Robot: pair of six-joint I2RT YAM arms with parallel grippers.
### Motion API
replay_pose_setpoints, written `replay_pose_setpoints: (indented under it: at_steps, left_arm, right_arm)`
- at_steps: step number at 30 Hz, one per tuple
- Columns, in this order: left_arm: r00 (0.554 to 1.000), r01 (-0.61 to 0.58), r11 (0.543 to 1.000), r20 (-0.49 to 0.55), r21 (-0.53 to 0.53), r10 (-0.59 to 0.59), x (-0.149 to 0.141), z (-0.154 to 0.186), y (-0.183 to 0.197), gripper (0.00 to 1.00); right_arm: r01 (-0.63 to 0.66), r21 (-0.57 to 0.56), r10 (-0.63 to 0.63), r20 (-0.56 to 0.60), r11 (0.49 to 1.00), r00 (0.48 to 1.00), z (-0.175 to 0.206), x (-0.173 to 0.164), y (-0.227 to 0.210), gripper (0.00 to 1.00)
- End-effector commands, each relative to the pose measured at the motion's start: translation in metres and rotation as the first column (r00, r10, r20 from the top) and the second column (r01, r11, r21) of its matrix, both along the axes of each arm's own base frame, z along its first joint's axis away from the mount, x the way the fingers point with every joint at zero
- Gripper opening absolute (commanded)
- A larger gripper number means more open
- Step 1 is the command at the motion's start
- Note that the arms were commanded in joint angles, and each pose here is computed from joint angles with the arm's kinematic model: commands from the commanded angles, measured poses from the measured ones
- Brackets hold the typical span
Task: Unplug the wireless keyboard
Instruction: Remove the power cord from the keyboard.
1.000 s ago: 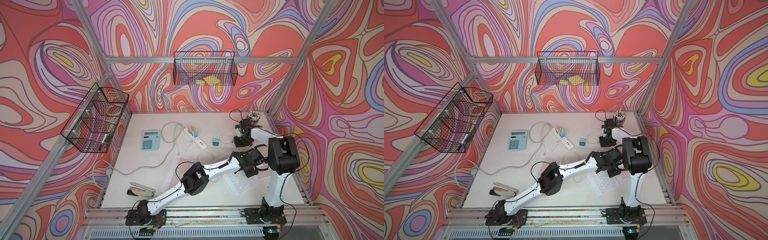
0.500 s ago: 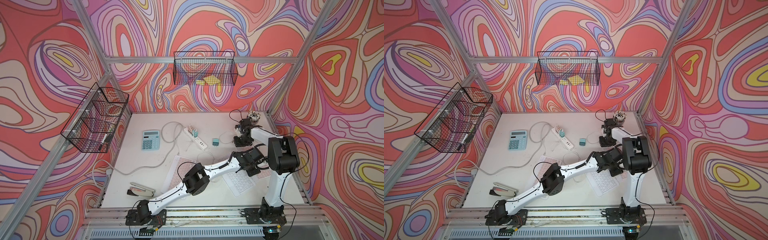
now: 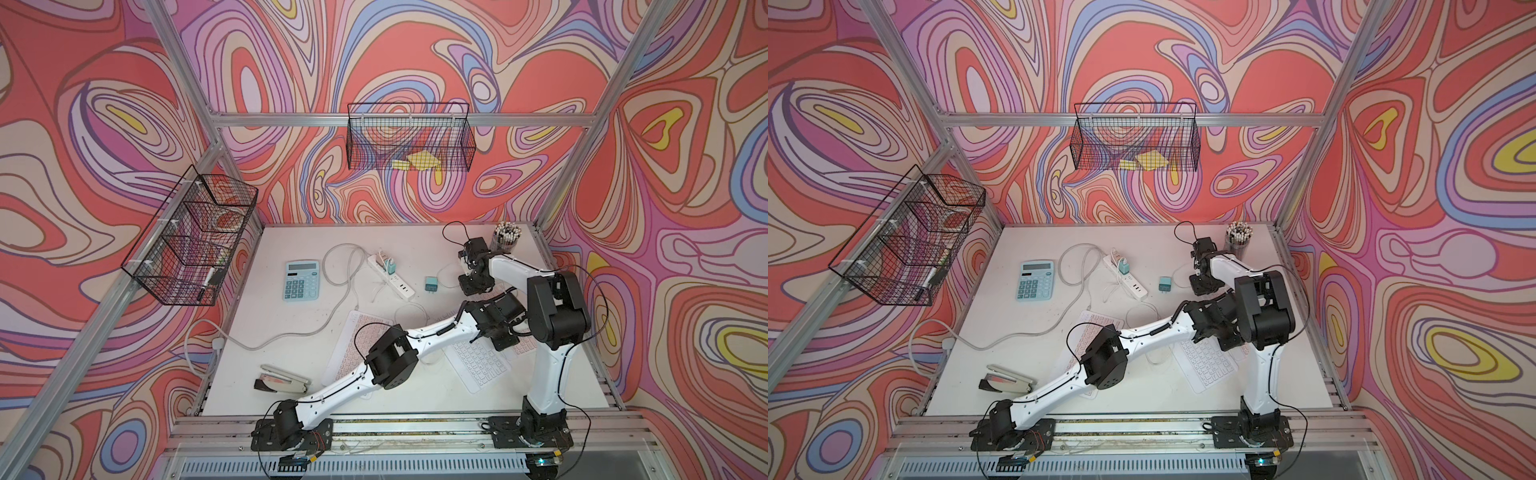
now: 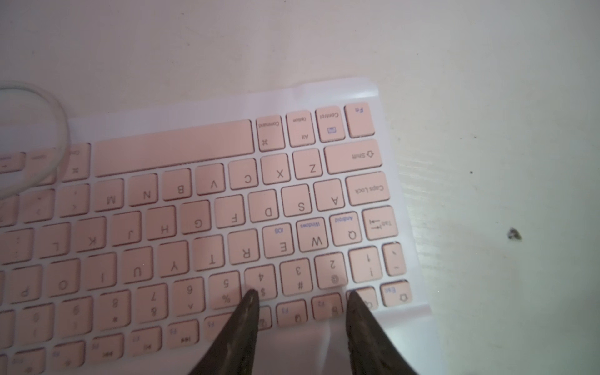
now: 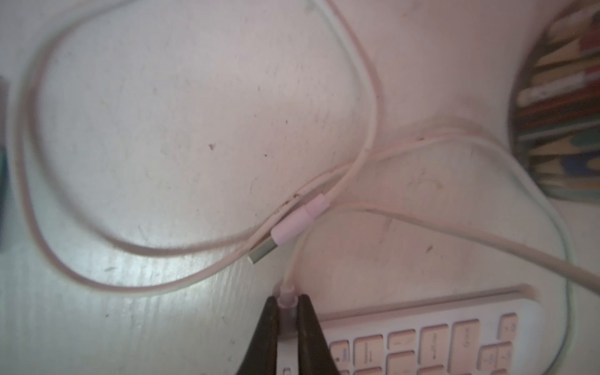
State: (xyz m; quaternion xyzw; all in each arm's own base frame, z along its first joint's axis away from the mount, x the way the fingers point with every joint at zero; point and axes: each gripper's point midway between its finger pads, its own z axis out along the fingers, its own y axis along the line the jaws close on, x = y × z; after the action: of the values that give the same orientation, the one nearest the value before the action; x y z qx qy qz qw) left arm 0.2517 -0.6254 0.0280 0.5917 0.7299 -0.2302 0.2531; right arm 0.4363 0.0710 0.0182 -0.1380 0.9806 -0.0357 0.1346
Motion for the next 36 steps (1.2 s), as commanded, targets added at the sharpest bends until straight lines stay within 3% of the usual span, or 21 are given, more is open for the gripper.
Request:
replay_pose_setpoints:
  at_steps: [1,7,14,19,27,36]
  left_arm:
    - [0.990,0.037,0.971,-0.144,0.238,-0.003,-0.030,-0.089,0.043,0.45]
    - [0.989,0.032,0.971,-0.150,0.237,0.004,-0.029,-0.089,0.043,0.45]
    - [0.988,0.030,0.972,-0.152,0.234,0.006,-0.027,-0.088,0.044,0.44]
    - [0.989,0.010,0.974,-0.147,0.226,0.024,-0.022,-0.084,0.043,0.44]
    - [0.994,-0.031,0.985,-0.096,0.172,0.048,-0.010,-0.065,0.040,0.44]
    - [0.994,-0.086,0.996,-0.064,0.032,0.088,0.008,-0.008,0.027,0.43]
  right_arm:
    - [0.050,0.023,-0.046,-0.148,0.998,0.988,-0.060,-0.017,0.011,0.04]
    - [0.146,0.032,-0.136,-0.216,0.989,0.967,-0.063,-0.019,0.002,0.03]
    - [0.056,0.008,-0.054,-0.192,0.998,0.980,-0.061,-0.018,-0.001,0.04]
    - [0.007,-0.077,-0.022,-0.199,0.997,0.980,-0.060,-0.025,-0.017,0.06]
    - [0.003,0.017,-0.001,-0.113,1.000,0.994,-0.034,-0.013,-0.001,0.30]
    - [0.001,0.063,0.004,-0.067,0.998,0.998,0.002,-0.008,0.005,0.32]
